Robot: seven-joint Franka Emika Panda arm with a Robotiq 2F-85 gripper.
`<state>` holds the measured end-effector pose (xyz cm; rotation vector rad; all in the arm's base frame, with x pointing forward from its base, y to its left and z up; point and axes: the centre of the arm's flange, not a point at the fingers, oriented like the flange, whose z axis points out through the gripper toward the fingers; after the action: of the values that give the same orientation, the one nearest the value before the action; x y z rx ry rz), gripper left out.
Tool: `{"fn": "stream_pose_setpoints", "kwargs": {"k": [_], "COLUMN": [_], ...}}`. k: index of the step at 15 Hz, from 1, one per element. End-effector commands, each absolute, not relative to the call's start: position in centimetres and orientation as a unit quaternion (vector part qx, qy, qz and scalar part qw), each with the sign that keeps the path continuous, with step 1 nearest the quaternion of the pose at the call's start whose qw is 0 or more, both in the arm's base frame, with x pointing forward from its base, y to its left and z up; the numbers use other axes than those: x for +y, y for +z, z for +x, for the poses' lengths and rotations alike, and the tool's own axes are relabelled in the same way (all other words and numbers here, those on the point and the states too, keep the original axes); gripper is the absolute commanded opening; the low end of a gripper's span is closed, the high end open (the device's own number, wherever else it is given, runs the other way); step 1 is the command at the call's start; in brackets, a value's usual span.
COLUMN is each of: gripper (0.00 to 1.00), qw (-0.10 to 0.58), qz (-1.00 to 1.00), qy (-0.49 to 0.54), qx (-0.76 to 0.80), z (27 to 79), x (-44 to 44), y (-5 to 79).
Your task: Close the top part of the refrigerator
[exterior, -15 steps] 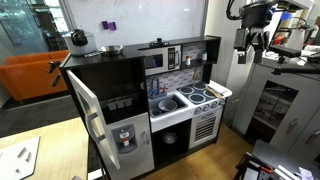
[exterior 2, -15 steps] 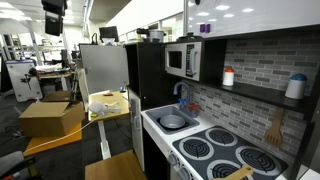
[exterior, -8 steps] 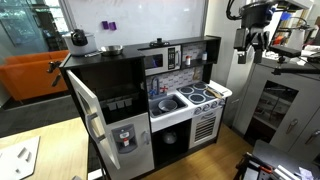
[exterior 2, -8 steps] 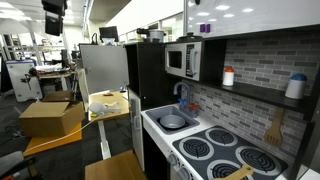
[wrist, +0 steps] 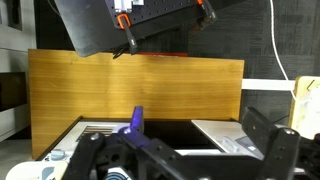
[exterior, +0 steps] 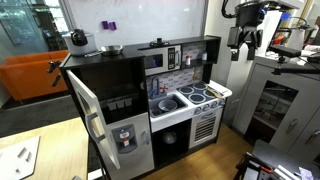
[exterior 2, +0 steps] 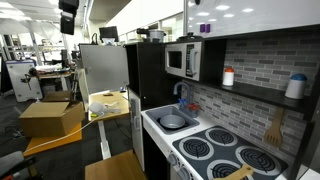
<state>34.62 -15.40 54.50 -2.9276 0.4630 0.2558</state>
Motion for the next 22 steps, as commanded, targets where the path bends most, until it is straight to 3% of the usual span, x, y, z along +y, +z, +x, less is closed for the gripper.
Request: {"fn": "stream_pose_setpoints", "kwargs": {"k": [1, 12, 22], "gripper": [1.00, 1.00, 1.00], "qw": [0.088, 0.039, 0.026], "qz": [-0.980, -0.996, -0.996], "qy": [0.089, 0.073, 0.081], "qx": [0.156, 0.042, 0.011], "z": [38.0, 44.3, 51.2], "x": [-16.4, -5.4, -0.3], "y": [55.4, 59.9, 58.0]}}
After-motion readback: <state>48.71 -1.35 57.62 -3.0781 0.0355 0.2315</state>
